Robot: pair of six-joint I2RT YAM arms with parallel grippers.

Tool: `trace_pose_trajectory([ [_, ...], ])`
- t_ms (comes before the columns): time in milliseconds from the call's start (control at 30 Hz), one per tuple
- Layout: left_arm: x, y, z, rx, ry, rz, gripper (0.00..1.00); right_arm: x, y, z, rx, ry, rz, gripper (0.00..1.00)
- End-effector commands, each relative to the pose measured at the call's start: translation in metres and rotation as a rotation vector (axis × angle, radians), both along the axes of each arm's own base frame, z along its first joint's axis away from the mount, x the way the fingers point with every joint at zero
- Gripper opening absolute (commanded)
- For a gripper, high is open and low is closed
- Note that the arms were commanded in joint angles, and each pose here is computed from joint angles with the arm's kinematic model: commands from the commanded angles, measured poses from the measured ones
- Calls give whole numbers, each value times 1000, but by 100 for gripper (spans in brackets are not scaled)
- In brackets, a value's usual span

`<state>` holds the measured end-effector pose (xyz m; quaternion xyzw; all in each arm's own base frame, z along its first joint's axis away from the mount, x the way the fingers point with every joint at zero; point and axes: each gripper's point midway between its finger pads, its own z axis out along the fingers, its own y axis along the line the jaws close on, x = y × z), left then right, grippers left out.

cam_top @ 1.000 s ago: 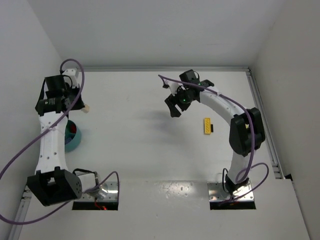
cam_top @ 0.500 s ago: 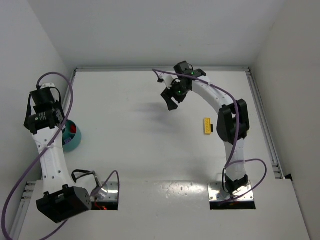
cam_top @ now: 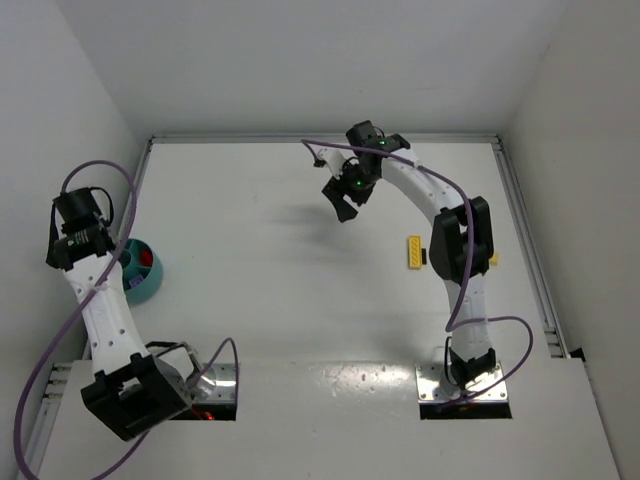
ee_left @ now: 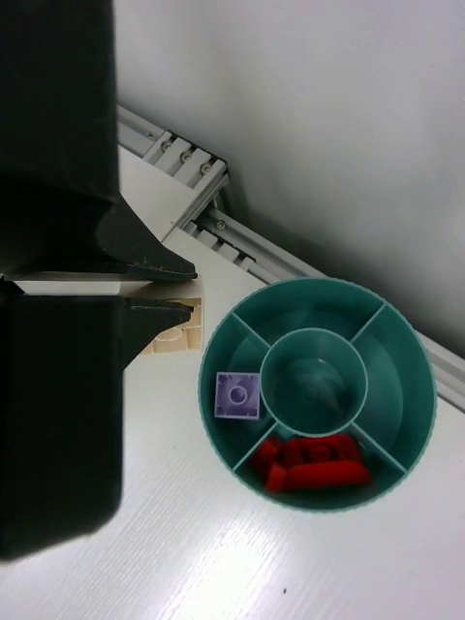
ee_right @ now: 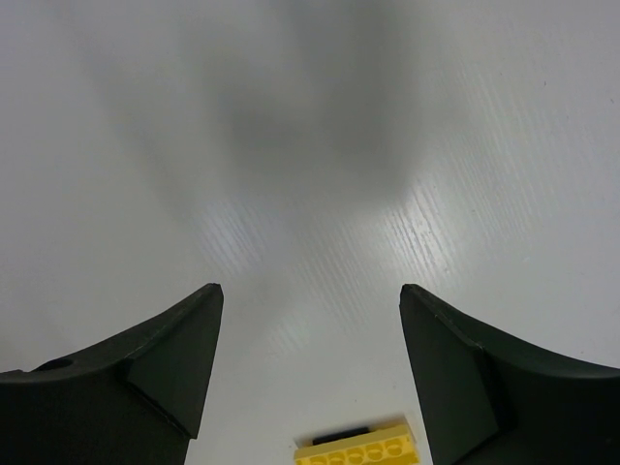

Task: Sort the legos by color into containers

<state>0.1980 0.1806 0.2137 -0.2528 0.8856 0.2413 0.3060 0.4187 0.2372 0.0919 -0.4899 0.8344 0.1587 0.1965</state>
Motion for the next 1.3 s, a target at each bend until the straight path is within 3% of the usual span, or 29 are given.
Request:
trace_pose_trajectory([
  [0, -2, 19, 0, 38, 6, 45, 0, 0, -1, 12, 14, -27, 15, 74],
  [500, 13, 61, -18, 44, 67, 9, 0, -7, -2, 4, 25, -8, -27, 74],
  [1100, 29, 65, -56, -6, 106, -45, 0, -6, -4, 6, 13, -7, -50, 74],
  [1267, 30, 66, -67, -20, 123, -45, 9, -5, -5, 10, 11, -15, -62, 74],
])
